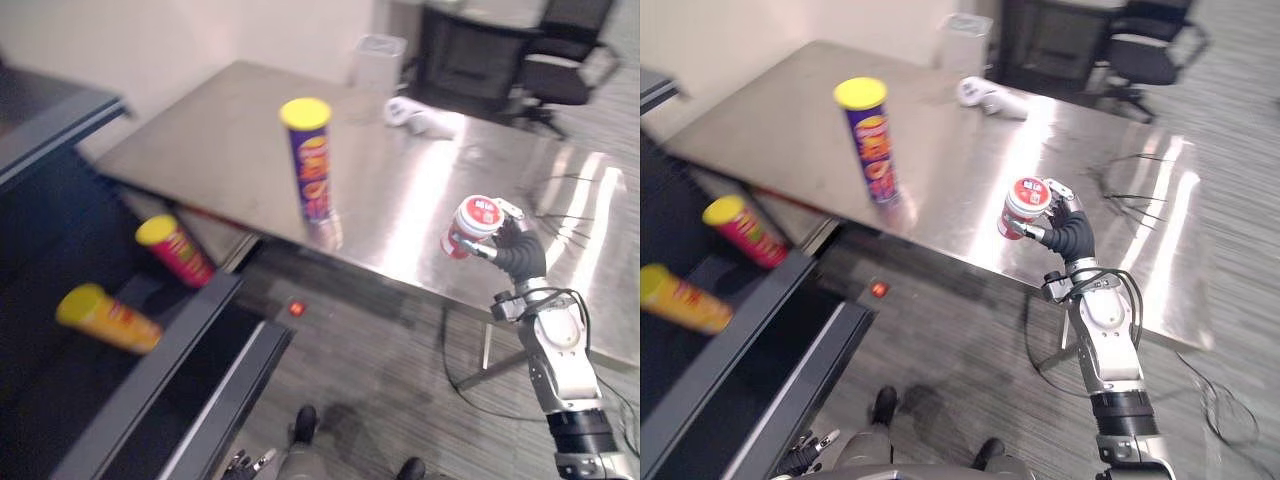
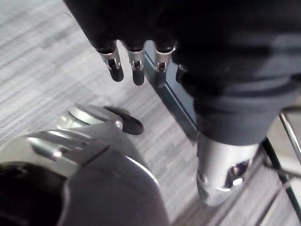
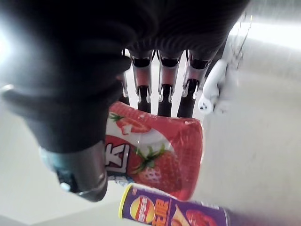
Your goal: Put the gum and the chips on the shelf.
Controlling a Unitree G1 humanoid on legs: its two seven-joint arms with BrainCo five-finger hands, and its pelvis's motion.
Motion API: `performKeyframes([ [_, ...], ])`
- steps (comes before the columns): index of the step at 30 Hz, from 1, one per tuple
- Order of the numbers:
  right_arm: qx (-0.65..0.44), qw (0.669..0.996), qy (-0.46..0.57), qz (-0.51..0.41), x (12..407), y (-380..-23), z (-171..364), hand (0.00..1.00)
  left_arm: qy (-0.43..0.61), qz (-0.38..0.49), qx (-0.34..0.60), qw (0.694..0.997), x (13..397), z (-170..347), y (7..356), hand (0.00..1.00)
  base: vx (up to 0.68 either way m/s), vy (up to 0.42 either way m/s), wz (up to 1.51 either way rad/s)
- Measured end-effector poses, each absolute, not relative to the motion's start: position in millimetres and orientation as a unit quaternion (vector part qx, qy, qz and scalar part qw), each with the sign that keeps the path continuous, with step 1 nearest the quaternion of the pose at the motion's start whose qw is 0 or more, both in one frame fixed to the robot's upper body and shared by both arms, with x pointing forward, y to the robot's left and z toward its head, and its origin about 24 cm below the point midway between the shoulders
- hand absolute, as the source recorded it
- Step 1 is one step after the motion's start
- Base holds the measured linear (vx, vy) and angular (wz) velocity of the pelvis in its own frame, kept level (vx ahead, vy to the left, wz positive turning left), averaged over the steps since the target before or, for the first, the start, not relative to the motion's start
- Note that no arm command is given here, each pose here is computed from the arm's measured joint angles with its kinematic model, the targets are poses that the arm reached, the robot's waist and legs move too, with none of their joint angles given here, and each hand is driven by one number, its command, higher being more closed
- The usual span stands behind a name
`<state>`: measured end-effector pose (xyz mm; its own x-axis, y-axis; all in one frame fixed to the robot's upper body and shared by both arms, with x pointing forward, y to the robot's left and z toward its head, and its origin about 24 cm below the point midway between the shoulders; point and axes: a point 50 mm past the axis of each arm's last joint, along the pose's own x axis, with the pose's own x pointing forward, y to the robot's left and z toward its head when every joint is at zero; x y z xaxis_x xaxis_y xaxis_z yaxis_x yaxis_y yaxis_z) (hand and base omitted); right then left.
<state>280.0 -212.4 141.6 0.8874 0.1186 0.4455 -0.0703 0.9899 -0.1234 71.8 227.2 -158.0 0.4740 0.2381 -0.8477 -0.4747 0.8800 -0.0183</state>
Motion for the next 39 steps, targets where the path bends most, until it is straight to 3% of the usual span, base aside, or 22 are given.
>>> performKeyframes([
  [5,-0.055,0.966,-0.246,-0.062,265.4,-257.2,148.3,1.0,0.476,0.221,-0.149,0.838,60.7,-161.8,216.7,0.0,-0.03,0.027,1.53],
  [11,-0.064,0.962,-0.246,-0.097,245.3,-266.5,142.8,1.0,0.49,0.26,-0.155,0.818,35.5,-162.9,226.9,0.0,-0.08,0.166,0.68],
  [18,-0.059,0.962,-0.215,-0.16,229.0,-287.9,126.2,1.0,0.48,0.248,-0.138,0.83,43.5,-159.8,232.4,0.0,-0.06,0.089,0.4],
  [32,-0.073,0.973,-0.18,-0.122,256.1,-266.5,114.4,1.0,0.497,0.242,-0.13,0.823,28.2,-160.8,233.1,0.0,-0.03,0.04,0.08],
  [39,-0.079,0.979,-0.153,-0.11,243.0,-264.5,100.4,1.0,0.509,0.248,-0.085,0.82,19.1,-155.7,257.0,0.0,0.09,0.011,1.26],
])
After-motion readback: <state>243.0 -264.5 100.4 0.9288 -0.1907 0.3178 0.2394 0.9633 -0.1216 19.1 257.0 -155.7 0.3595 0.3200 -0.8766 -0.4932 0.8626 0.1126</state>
